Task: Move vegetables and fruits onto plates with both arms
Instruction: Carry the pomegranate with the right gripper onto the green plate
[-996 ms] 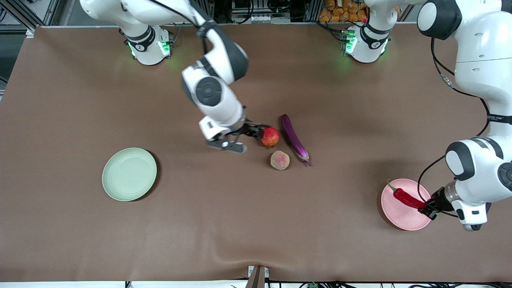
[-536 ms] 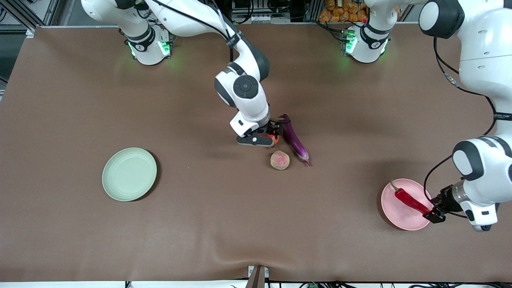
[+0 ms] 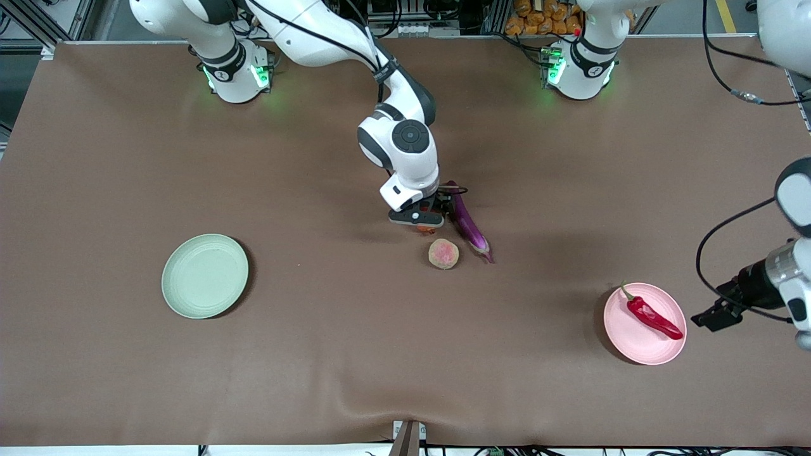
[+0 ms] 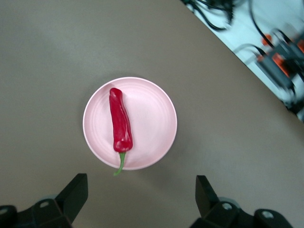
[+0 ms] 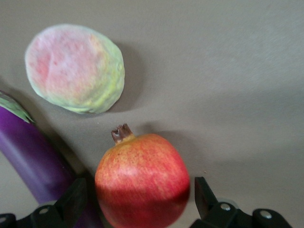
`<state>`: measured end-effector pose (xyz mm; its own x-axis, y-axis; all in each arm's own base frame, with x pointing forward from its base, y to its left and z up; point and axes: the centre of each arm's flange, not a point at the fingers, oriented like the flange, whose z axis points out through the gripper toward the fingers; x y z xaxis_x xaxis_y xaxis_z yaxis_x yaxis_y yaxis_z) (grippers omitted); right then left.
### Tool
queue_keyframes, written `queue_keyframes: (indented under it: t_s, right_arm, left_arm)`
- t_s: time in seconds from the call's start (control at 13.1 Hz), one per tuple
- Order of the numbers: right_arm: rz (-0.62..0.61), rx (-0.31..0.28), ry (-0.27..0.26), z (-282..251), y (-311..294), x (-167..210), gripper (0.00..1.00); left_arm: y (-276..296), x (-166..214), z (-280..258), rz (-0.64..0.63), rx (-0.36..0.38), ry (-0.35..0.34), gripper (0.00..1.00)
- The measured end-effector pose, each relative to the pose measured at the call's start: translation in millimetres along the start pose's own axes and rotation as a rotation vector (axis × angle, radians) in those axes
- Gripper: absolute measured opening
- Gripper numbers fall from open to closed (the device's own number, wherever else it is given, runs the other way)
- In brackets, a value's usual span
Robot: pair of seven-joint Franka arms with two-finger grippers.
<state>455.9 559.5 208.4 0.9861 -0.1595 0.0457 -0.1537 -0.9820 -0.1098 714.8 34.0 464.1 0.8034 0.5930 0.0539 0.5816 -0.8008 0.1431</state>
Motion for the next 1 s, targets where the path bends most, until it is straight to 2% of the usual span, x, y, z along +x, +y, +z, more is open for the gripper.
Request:
queue_keyframes:
  t_s: [0.15,0.31,0.38,0.54,0.77,0.84,1.0]
  right_arm:
    - [-0.007,-0.020,0.015,17.9,1.7,-4.4,1.00]
    - [-0.002,-0.024,0.030,14.9,3.0,4.8,0.84]
    - [0.014,-0.041,0.029,7.9,7.3,17.5,0.84]
    - [0.052,-0.102,-0.009,-19.1,24.0,57.4,0.84]
    - [0.102,-0.176,-0.070,-89.1,71.3,120.2,0.84]
    - [0.096,-0.187,-0.091,-118.1,100.4,146.1,0.84]
    - [0.039,-0.172,-0.115,-165.8,177.0,198.8,0.84]
  left_arm:
    - [9.0,-16.6,-33.9,0.088,0.029,0.021,1.00]
    - [19.6,-44.2,-73.9,0.158,0.088,0.031,1.00]
    - [23.3,-61.3,-95.5,0.188,0.105,0.017,1.00]
    - [22.5,-88.1,-131.9,0.239,0.130,-0.006,1.00]
    - [13.5,-101.5,-162.7,0.356,0.133,-0.005,1.00]
    - [9.0,-101.7,-166.9,0.388,0.132,-0.009,1.00]
    - [-0.3,-100.8,-167.5,0.419,0.143,-0.036,1.00]
